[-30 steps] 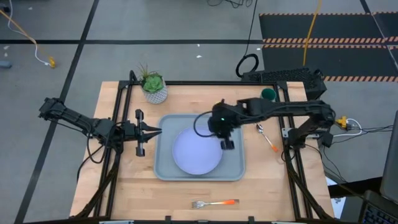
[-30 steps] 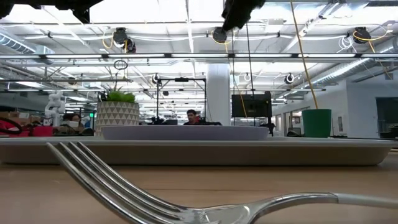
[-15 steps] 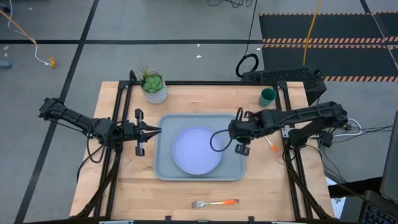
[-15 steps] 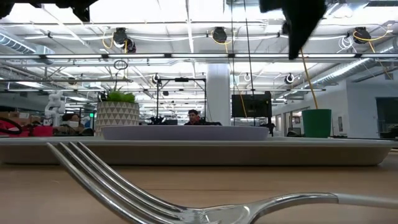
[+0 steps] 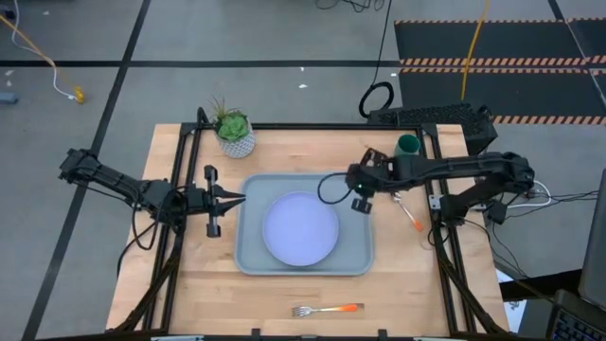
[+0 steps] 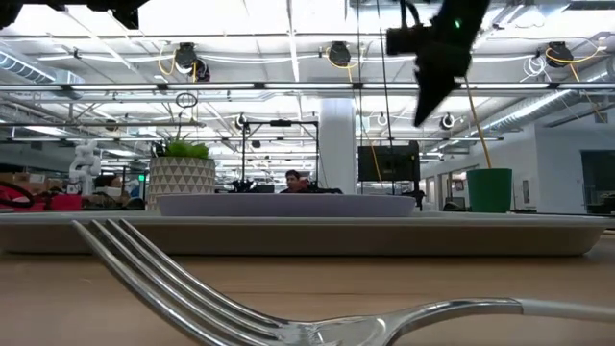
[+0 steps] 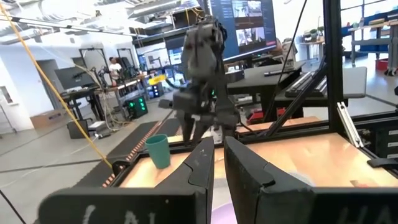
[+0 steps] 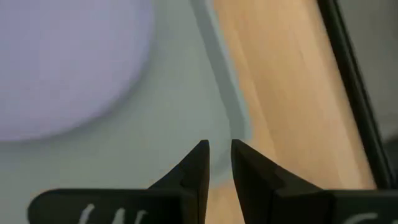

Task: Pick and place plate/cup/fork/spoon on tray
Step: Put the green cup to the top right of the blue plate on the blue tray

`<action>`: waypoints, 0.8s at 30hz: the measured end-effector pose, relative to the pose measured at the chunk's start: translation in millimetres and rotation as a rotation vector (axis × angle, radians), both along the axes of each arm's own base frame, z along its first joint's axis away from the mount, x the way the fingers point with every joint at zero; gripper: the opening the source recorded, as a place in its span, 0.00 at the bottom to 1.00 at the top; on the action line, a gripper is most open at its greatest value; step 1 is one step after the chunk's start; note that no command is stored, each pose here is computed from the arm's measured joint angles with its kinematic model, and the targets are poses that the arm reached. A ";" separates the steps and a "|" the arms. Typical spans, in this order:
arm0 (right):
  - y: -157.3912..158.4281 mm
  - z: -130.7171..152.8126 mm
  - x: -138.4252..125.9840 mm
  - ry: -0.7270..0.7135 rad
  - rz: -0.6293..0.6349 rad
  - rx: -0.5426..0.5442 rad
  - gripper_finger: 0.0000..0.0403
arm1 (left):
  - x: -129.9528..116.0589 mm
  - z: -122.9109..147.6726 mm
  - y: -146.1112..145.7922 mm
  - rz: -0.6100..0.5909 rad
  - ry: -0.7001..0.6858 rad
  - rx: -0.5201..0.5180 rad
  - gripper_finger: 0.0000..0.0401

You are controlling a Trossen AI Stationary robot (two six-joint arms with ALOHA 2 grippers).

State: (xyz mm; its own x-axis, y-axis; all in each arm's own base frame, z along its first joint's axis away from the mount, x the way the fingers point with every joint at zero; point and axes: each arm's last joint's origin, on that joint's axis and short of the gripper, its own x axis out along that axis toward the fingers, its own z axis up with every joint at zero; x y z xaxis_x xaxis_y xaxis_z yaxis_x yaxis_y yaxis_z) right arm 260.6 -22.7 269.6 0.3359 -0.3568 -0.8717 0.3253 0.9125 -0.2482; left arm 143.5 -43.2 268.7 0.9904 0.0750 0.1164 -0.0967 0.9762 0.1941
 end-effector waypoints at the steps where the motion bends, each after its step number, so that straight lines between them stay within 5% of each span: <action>1: -4.2 4.8 1.4 -0.012 0.008 -0.002 0.15 | 0.1 0.0 0.0 0.000 0.000 0.000 0.10; 6: -47.0 22.7 -6.7 -0.007 -0.090 0.007 0.18 | 0.0 0.3 0.2 0.000 -0.006 -0.030 0.10; 13: -105.5 20.0 -42.7 0.099 -0.286 0.118 0.35 | 0.0 0.5 0.2 -0.006 -0.011 -0.085 0.10; 24: -151.6 14.1 -73.6 0.133 -0.526 0.122 0.46 | 1.1 -4.0 -0.1 -0.008 0.027 -0.137 0.10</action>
State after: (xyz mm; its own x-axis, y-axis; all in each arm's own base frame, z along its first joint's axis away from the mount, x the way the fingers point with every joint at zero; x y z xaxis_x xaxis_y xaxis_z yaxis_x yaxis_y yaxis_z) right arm 187.1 -174.3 283.7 0.0240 -0.3406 -0.9399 0.7177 0.6603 -0.2210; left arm 144.6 -43.2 264.7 0.9936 0.0802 0.0793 -0.0852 0.9945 0.0618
